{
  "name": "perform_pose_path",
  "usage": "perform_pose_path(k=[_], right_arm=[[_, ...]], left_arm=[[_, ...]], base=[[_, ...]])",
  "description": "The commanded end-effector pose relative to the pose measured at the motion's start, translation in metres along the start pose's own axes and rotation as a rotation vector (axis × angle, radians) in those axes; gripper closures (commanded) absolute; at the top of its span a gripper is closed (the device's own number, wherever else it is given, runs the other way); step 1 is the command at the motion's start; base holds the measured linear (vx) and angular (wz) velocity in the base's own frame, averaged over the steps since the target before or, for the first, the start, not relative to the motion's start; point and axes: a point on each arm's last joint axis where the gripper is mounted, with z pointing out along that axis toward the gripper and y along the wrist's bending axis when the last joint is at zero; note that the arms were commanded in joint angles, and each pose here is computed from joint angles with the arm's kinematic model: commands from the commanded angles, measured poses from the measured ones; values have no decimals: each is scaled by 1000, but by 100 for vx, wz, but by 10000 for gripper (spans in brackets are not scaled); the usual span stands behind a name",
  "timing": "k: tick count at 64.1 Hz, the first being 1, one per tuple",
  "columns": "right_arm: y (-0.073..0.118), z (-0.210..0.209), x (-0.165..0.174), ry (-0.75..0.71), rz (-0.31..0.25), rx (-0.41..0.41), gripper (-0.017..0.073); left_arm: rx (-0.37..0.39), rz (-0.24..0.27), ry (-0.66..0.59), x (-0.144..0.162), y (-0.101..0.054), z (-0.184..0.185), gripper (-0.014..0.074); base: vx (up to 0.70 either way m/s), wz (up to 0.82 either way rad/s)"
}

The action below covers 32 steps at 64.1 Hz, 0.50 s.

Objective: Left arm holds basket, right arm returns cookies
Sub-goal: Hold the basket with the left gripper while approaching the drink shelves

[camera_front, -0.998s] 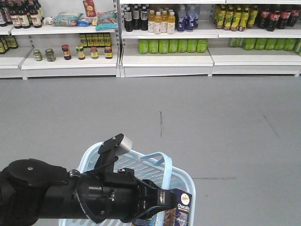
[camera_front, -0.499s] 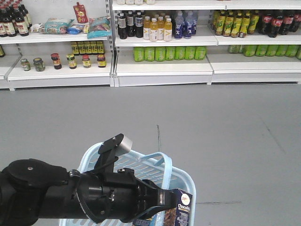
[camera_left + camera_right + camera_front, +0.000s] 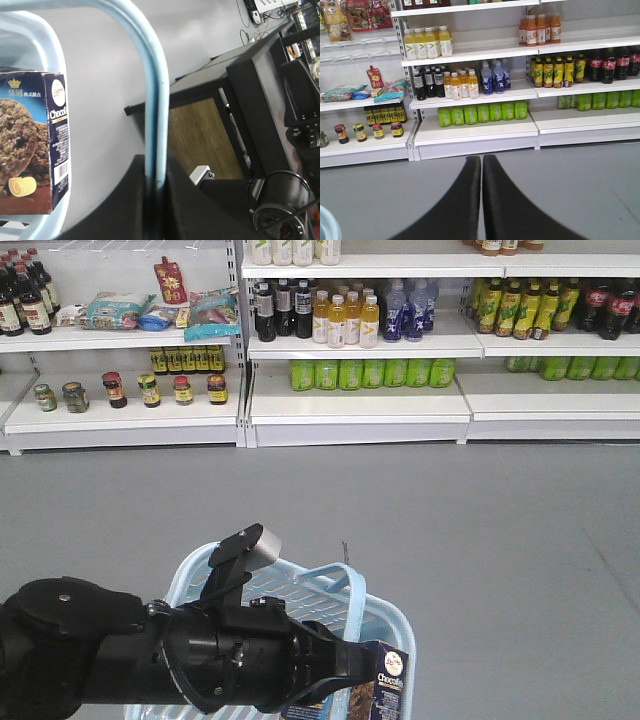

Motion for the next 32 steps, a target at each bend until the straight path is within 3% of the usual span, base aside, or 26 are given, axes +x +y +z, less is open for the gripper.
perform_pose_path(k=[1, 32], right_arm=[[1, -1, -6, -83, -11, -7, 567], [1, -1, -6, -83, -11, -7, 567]], left_arm=[[98, -7, -37, -6, -21, -10, 600], [98, -7, -37, -6, -21, -10, 600]], base=[[36, 3], [35, 1]])
